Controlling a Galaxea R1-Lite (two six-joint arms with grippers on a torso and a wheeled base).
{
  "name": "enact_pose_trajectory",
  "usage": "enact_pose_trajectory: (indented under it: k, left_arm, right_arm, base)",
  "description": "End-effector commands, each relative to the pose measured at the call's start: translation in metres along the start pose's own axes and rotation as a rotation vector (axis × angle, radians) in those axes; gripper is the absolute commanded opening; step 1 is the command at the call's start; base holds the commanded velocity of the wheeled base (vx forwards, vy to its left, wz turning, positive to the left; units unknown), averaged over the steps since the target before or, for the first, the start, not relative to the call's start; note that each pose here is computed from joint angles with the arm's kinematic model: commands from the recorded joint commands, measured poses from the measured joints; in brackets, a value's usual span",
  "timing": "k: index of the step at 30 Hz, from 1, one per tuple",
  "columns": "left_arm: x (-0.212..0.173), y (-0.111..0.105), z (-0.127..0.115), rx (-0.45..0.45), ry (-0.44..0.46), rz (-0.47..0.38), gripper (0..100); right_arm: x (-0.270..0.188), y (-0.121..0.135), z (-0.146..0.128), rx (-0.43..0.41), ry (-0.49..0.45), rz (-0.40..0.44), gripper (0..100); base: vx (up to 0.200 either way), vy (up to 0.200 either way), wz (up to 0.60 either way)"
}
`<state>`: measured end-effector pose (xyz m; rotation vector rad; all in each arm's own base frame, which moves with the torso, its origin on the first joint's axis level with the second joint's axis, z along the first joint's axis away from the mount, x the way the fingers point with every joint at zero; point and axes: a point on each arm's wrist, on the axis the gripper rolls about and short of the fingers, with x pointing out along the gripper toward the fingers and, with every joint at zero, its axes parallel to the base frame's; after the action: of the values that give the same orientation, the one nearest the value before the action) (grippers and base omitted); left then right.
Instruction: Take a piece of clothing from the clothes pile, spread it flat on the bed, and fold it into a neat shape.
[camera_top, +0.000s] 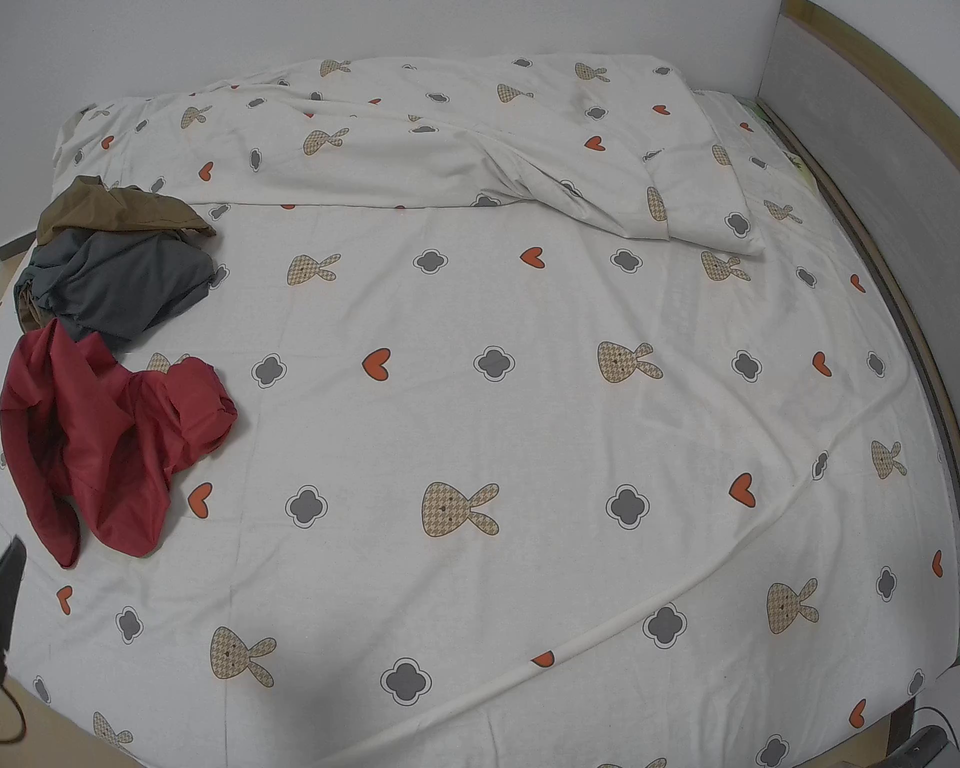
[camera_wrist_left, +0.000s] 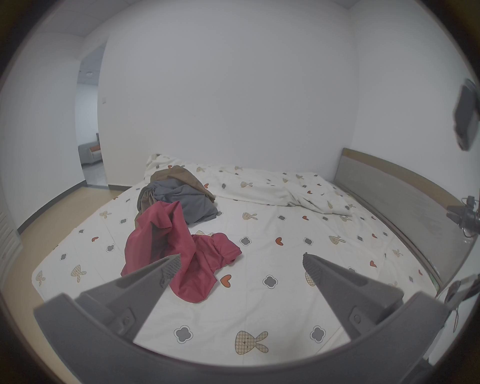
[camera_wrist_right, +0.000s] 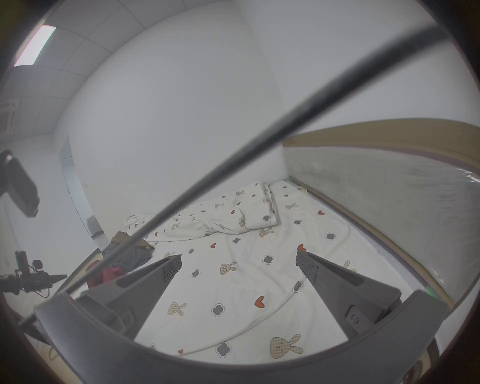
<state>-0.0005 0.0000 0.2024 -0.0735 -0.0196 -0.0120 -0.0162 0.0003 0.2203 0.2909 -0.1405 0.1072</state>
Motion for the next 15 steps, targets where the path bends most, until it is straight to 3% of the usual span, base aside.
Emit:
enact_pose_trajectory:
  k: [1,5,6,10,11,14,15]
  left_arm:
    - [0.186,0.019,0.045,-0.087,0.351,0.172,100]
    - [0.227,0.038,0.031,-0.11,0.444,0.244,100]
    - [0.247,0.057,0.018,-0.117,0.502,0.315,100]
    - [0.275,0.086,0.01,-0.135,0.553,0.413,100]
    - [0.276,0.087,0.009,-0.136,0.557,0.415,100]
    - [0.29,0.094,0.002,-0.121,0.689,0.505,100]
    - [0.29,0.094,0.002,-0.121,0.689,0.505,100]
  right_arm:
    - [0.138,-0.002,0.018,0.184,0.341,-0.079,100]
    - [0.157,-0.01,0.007,0.19,0.406,-0.131,100]
    - [0.159,-0.012,0.003,0.192,0.428,-0.139,100]
    - [0.16,-0.011,-0.001,0.192,0.445,-0.134,100]
    - [0.16,-0.011,-0.001,0.192,0.445,-0.134,100]
    - [0.161,-0.012,-0.002,0.192,0.449,-0.135,100]
    - [0.161,-0.012,-0.002,0.192,0.449,-0.135,100]
  base:
    - [0.0,0.0,0.0]
    - [0.0,0.0,0.0]
    - [0.0,0.0,0.0]
    - [0.0,0.0,0.0]
    - [0.0,0.0,0.0]
    - [0.0,0.0,0.0]
    - [0.0,0.0,0.0]
